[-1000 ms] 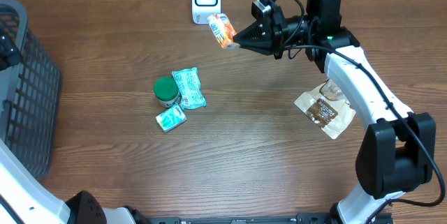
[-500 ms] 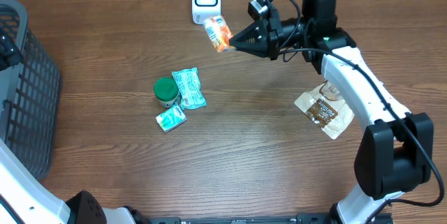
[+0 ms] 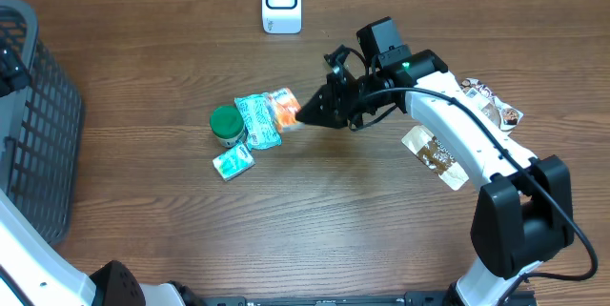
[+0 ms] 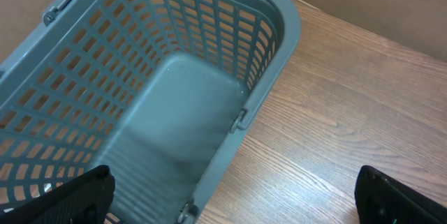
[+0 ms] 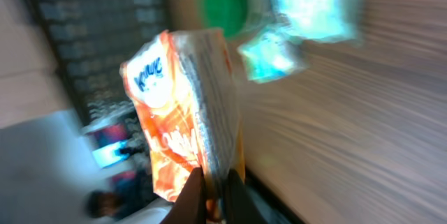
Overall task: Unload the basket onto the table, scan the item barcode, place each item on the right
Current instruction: 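Carry the Kleenex packet to the barcode scanner and hold it there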
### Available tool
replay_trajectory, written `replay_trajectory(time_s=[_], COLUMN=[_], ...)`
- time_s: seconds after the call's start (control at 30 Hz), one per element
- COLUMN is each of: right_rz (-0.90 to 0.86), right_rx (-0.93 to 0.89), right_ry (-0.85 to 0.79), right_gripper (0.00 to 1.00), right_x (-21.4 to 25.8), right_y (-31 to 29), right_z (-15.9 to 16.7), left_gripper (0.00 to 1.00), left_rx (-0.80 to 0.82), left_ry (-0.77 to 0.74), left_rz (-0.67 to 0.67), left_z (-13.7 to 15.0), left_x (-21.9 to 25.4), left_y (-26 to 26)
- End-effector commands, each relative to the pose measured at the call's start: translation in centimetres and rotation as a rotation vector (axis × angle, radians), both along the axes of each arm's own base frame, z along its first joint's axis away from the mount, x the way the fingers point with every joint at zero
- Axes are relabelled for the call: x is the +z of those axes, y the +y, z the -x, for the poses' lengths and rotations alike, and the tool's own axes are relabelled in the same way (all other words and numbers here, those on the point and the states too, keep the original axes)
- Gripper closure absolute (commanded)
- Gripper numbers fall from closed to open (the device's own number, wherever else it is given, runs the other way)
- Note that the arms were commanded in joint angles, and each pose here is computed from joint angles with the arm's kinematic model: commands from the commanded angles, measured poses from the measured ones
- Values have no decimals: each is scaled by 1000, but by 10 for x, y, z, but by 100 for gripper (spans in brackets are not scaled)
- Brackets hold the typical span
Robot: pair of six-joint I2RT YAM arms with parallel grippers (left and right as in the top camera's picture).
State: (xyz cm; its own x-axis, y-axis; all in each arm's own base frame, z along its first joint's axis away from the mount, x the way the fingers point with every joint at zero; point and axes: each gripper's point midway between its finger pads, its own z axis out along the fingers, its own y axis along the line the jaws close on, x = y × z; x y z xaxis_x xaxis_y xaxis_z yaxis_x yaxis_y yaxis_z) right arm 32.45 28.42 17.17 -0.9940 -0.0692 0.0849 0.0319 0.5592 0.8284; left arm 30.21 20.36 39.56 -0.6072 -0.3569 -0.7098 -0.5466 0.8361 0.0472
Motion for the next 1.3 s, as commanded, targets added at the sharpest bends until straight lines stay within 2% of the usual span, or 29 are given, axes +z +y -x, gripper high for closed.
replay_trajectory(time_s=[0.0, 0.2, 0.37, 0.57, 0.77, 0.93, 1.13, 1.27], right_rz=[219, 533, 740, 956, 1109, 1226, 1313, 1359], right_rx=[-16, -214, -351, -441, -265, -104, 32, 162], right_ry=[-269, -549, -959, -1273, -1500, -1598, -1648, -1655], right_gripper=[96, 96, 96, 96, 96, 96, 96, 96], right_x=[20, 99, 170, 195, 161, 107, 37, -4], right_y=[-24, -71, -82, -65, -30, -13, 2, 7], right_z=[-33, -82, -127, -178, -234, -272, -300, -306], left_gripper=[0, 0, 0, 0, 0, 1, 1, 0], left_rx=[1, 1, 1, 1, 1, 1, 1, 1], left_ry=[-10, -10, -10, -10, -10, -10, -10, -10], left_rz=[3, 3, 3, 3, 3, 3, 3, 3], left_z=[0, 0, 0, 0, 0, 0, 0, 0], left_x=[2, 2, 2, 2, 2, 2, 2, 2], left_y=[-1, -1, -1, -1, -1, -1, -1, -1])
